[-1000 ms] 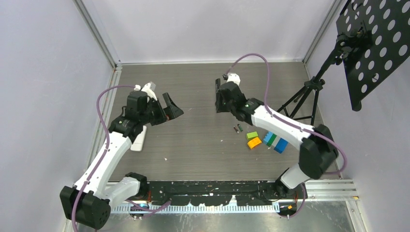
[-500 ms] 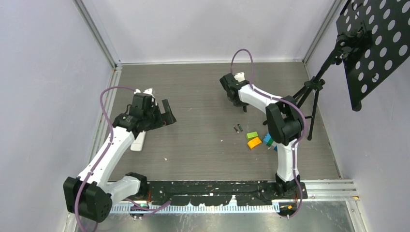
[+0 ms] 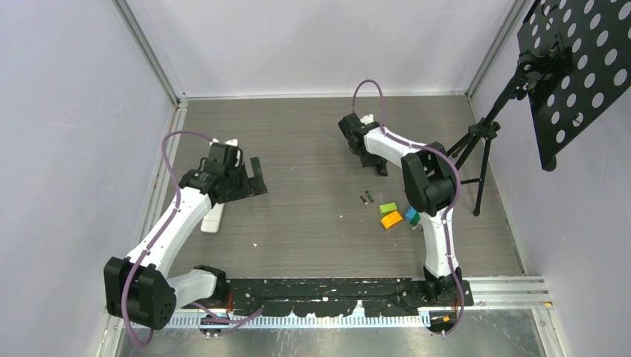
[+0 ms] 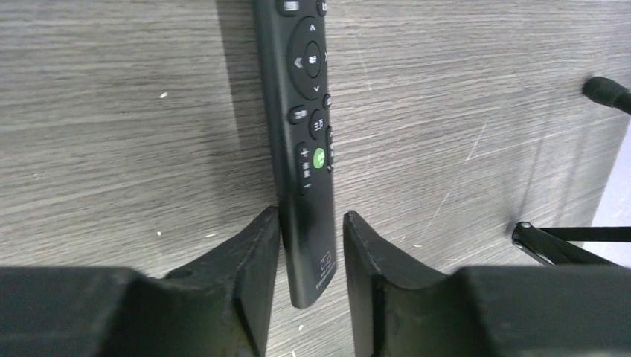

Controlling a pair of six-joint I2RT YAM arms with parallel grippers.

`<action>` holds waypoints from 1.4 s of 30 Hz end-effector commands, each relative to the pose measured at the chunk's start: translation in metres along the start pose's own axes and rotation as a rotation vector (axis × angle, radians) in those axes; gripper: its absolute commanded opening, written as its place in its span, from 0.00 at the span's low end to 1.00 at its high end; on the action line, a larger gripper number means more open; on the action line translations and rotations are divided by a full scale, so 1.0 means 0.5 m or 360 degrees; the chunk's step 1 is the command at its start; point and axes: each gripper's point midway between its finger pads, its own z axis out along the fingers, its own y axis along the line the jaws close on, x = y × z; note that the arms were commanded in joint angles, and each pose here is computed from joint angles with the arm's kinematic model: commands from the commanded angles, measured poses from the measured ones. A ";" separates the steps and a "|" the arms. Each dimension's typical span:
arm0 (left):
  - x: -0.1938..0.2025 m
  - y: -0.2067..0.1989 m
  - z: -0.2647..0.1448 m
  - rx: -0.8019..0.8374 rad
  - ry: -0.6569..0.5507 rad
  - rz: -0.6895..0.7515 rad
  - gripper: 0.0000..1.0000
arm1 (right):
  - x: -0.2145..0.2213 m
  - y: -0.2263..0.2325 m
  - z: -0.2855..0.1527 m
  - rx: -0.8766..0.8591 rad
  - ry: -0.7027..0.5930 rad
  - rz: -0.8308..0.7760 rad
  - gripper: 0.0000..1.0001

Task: Load the batteries into the remote control
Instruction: Place the remote control at the center of the board, then pick up the remote control from the center of the board.

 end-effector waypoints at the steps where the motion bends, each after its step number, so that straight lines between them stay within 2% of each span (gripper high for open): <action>1: -0.043 0.030 -0.010 -0.0101 -0.0091 0.0007 1.00 | -0.035 0.002 -0.041 -0.0121 -0.0080 0.0069 0.46; 10: -0.055 0.111 -0.009 -0.0282 -0.0099 -0.0258 1.00 | -0.053 0.028 -0.122 -0.0501 -0.0154 0.0188 0.51; 18: -0.037 0.183 0.029 -0.0443 0.0030 -0.0432 1.00 | -0.024 0.014 -0.154 -0.0579 -0.0186 0.0257 0.63; 22: -0.023 0.252 0.046 -0.0595 -0.0001 -0.0612 1.00 | -0.013 0.018 -0.171 -0.0655 -0.0186 0.0292 0.65; 26: -0.020 0.302 0.043 -0.0635 -0.0091 -0.0862 1.00 | -0.010 0.024 -0.192 -0.0744 -0.0200 0.0326 0.66; 31: -0.021 0.326 0.075 -0.0554 -0.0268 -0.1078 1.00 | -0.007 0.019 -0.209 -0.0784 -0.0216 0.0329 0.66; 34: -0.016 0.337 0.103 -0.0501 -0.0251 -0.1148 1.00 | -0.002 0.018 -0.214 -0.0800 -0.0217 0.0323 0.67; 36: -0.018 0.326 0.120 -0.0367 -0.0227 -0.1202 1.00 | 0.001 0.023 -0.215 -0.0824 -0.0216 0.0306 0.67; 42: -0.002 0.263 0.143 -0.0018 -0.0181 -0.1280 0.98 | -0.005 0.023 -0.218 -0.0828 -0.0229 0.0309 0.67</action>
